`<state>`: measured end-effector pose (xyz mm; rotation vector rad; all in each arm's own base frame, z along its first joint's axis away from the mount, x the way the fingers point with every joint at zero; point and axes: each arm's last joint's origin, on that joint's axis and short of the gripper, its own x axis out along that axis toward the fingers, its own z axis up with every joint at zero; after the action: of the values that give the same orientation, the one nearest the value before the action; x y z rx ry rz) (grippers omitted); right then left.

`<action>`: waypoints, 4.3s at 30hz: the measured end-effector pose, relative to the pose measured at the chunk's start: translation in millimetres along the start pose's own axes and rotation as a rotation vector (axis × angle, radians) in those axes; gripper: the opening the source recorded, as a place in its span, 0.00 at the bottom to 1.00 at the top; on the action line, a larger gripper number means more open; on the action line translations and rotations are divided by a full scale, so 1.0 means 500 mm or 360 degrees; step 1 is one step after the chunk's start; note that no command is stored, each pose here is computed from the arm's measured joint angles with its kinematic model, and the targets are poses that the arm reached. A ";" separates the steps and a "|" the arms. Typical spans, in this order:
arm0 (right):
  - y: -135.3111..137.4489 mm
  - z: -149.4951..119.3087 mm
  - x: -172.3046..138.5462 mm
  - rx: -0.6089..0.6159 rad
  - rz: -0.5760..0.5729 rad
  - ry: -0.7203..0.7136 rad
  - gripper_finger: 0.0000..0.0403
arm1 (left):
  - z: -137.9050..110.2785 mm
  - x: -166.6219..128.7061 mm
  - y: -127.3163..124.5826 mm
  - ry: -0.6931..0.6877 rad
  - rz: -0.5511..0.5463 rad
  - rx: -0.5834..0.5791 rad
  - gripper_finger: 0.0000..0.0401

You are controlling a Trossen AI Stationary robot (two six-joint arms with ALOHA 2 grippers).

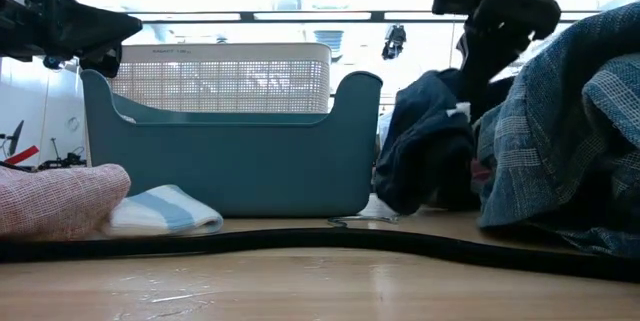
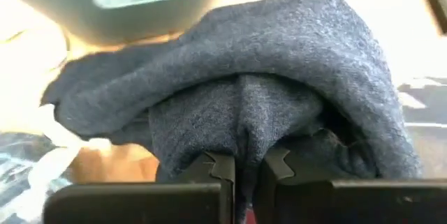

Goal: Pick & Place Cloths
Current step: Put the blue shorts into the transparent bin

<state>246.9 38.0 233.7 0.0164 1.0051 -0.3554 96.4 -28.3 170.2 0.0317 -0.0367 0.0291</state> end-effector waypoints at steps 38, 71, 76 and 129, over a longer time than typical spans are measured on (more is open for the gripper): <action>-0.104 -0.032 -0.203 0.0269 -0.0564 -0.0708 0.04 | 0.000 0.000 0.000 0.0000 0.0000 0.0000 0.06; -0.220 -0.004 -0.206 0.0576 -0.1106 -0.0766 0.04 | 0.000 0.000 0.000 -0.0001 0.0000 0.0000 0.06; -0.248 -0.002 -0.186 0.0635 -0.1095 -0.0683 0.04 | 0.000 0.000 0.000 0.0000 0.0001 0.0000 0.06; -0.287 0.043 0.017 0.0441 -0.1207 -0.0097 0.29 | 0.000 0.000 0.000 -0.0001 0.0001 -0.0001 0.06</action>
<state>225.8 -103.6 259.8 -0.1286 0.8655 -1.1798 96.4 -28.2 170.3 0.0312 -0.0374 0.0295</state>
